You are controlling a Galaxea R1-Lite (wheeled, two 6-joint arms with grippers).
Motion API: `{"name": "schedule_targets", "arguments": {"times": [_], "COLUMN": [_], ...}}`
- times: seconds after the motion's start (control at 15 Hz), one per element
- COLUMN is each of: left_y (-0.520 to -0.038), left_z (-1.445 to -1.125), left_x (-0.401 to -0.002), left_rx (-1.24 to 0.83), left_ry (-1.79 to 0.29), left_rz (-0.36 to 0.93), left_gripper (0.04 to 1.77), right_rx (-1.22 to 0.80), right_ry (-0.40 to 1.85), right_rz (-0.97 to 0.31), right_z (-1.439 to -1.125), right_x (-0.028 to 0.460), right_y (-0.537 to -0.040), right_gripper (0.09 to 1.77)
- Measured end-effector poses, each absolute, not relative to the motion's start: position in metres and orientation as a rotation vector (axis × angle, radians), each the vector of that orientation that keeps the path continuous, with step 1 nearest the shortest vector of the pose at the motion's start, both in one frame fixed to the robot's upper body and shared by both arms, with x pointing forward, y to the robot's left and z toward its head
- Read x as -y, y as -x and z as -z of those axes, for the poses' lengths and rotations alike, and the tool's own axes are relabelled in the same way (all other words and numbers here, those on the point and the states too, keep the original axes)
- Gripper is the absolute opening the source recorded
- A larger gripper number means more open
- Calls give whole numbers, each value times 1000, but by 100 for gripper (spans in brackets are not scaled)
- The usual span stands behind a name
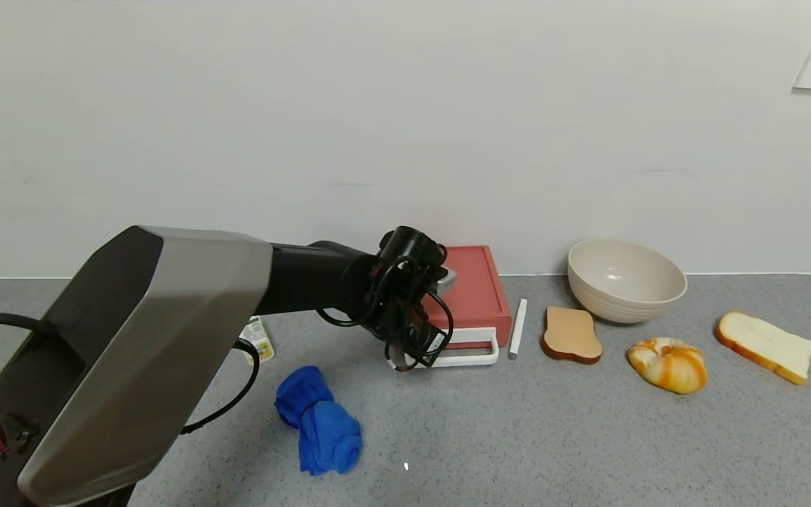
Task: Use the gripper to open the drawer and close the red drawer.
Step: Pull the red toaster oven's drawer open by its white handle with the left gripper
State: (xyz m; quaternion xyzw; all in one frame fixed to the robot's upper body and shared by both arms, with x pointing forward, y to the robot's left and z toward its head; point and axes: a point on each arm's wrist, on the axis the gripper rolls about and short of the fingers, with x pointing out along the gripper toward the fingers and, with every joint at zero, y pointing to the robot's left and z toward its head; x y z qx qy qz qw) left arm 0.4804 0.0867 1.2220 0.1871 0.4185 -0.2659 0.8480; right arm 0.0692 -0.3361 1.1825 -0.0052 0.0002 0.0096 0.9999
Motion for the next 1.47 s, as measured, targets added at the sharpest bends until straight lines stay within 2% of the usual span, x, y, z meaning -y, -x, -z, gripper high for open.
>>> {"name": "schedule_targets", "arguments": {"times": [0.6,1.47], "left_y": [-478,-445], "left_z": [-1212,-1209], "left_x": [-84,-78], "left_rx": [-930,-1077], "left_ry": [-360,-258], "left_rz": [539,475], "left_gripper": [11,11], "right_rx": [0,0], "right_ry": [10,10], "right_rz": [-20,-20], "right_z": [-1183,-1183], "right_x": [336,336], "right_y": [-69,-69], "right_gripper": [170,171]}}
